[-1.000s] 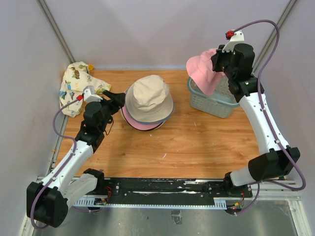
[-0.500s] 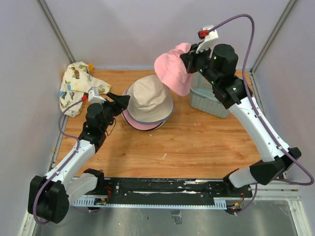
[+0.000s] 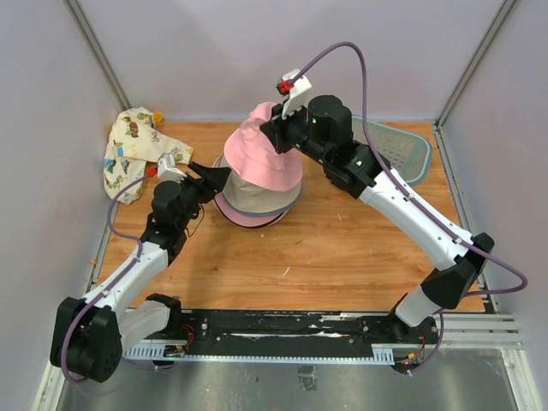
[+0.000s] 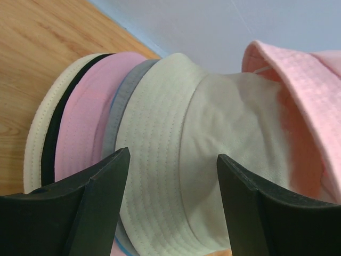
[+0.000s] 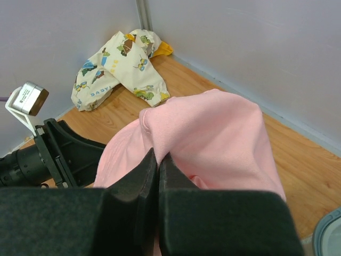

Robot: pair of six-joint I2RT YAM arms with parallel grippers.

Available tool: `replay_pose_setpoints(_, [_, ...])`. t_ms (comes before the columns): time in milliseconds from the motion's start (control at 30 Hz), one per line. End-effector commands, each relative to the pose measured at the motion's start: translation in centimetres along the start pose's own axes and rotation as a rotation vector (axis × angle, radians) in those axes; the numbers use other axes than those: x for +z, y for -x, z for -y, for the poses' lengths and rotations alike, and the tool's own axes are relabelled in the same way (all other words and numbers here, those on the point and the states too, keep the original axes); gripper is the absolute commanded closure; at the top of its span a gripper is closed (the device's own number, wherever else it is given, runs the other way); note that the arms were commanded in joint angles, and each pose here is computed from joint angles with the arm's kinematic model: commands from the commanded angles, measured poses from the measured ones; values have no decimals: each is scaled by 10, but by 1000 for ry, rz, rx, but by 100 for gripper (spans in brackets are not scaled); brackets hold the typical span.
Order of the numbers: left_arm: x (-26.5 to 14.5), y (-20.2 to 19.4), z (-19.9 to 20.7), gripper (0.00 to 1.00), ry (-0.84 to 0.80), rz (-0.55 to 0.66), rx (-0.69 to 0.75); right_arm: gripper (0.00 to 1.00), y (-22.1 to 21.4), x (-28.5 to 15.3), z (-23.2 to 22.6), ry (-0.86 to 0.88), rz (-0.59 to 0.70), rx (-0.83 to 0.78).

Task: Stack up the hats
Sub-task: Stack the hat on the hat.

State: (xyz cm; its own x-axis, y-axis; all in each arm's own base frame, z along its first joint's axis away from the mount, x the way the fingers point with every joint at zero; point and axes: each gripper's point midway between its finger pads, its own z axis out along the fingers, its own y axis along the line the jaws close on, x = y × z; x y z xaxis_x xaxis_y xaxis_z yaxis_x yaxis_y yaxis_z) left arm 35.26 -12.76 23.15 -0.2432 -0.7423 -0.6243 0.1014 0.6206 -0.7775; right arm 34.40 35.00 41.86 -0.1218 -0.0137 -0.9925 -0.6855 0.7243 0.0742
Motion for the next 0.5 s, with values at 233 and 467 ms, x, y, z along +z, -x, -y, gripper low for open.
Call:
replay_pose_setpoints(233, [-13, 18, -1, 30, 0, 57, -36, 100, -7, 14, -40, 79, 2, -60])
replay_pose_setpoints(467, [-31, 26, -32, 38, 58, 102, -131, 99, -25, 22, -48, 88, -35, -80])
